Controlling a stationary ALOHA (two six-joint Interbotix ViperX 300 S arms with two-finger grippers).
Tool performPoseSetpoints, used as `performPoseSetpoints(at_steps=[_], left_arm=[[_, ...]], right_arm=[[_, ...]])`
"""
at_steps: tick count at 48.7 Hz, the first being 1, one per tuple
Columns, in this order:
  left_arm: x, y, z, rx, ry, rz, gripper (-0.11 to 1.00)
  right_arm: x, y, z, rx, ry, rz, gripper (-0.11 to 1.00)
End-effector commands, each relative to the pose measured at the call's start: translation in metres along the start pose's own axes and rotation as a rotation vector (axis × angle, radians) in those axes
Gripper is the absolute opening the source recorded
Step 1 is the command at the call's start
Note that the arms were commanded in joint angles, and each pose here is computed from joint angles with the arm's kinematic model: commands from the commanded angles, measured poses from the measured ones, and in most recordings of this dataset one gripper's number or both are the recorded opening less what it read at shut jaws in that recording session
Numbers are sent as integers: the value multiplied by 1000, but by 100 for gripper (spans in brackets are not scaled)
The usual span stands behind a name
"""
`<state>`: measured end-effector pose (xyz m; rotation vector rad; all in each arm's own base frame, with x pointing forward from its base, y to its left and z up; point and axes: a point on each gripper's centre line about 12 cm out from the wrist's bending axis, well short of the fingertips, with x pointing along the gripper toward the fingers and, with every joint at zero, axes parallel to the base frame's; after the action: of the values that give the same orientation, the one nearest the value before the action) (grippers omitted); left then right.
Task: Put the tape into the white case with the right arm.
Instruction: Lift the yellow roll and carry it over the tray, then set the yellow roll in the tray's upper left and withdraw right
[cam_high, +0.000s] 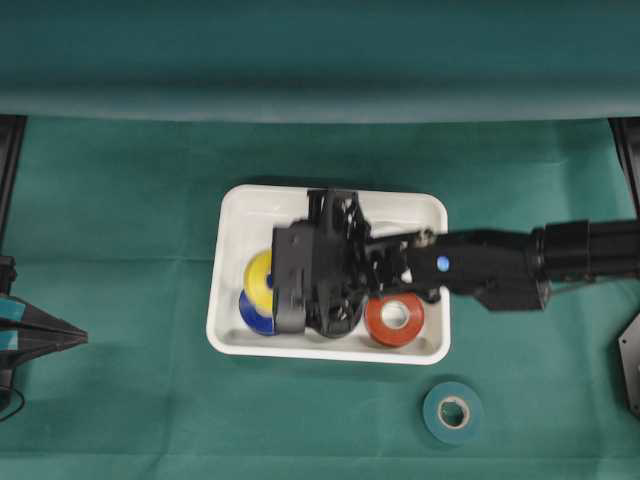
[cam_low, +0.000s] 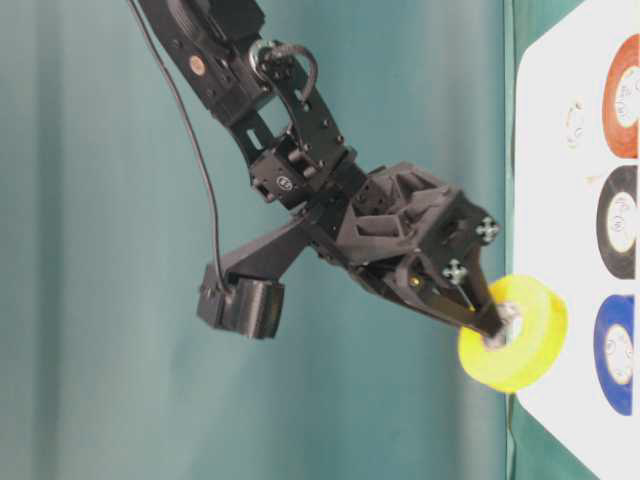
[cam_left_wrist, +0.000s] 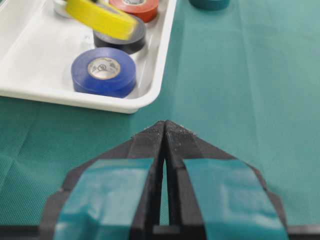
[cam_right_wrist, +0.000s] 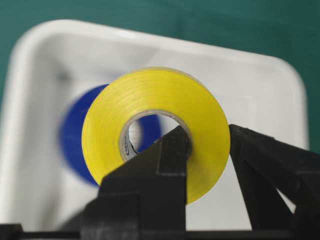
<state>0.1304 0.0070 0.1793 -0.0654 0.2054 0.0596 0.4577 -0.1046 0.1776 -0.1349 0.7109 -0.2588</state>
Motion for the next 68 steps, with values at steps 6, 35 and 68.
performPoseSetpoints(at_steps=[6,35,68], left_arm=[[0,0,5,-5,-12,1,0],[0,0,5,-5,-12,1,0],[0,0,5,-5,-12,1,0]], right_arm=[[-2,-37,6,47,-49,-39,1],[8,-42,-1,56,-59,-23,1],[7,-41,-1,61,-68,-16,62]])
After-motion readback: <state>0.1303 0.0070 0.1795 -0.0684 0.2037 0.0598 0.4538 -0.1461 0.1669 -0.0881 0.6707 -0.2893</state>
